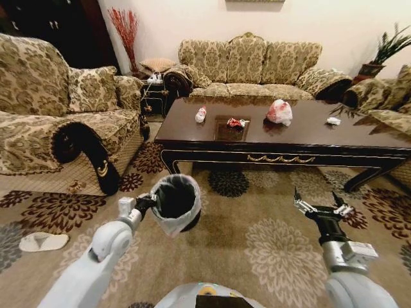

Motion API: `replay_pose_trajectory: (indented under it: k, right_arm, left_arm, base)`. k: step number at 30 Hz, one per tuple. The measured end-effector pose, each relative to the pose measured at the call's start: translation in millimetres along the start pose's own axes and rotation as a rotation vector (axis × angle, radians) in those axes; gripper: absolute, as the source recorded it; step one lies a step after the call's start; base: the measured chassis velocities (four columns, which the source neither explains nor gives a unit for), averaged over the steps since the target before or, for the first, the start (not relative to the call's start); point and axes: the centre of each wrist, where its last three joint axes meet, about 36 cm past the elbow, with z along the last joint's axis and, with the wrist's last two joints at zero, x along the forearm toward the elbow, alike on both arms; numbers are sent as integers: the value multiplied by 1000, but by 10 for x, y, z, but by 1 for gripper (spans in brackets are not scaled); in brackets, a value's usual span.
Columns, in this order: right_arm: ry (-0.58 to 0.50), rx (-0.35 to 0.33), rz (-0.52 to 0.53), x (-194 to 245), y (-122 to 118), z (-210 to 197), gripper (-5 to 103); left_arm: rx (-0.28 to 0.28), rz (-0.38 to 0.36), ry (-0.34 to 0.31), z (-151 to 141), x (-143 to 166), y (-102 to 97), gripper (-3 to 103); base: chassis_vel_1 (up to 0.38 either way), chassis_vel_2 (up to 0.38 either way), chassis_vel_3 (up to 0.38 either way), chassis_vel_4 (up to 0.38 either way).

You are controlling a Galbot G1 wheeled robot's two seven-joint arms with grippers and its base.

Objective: Move to the front of the table and place the trash on the table into the trash bin.

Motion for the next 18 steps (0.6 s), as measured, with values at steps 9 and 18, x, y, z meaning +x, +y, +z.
replay_pose_trajectory:
  k: [9,18]
  right_arm:
    - [4,-1,-30,-18,8,-126,100]
    - [18,5,-20,-20,18,-158,100]
  left_arm:
    - [-40,-8,-39,-180,215,-44,3]
    - [-77,-32,-47,-202,303,16,3]
  base:
    - [0,0,0,0]
    - [0,0,0,0]
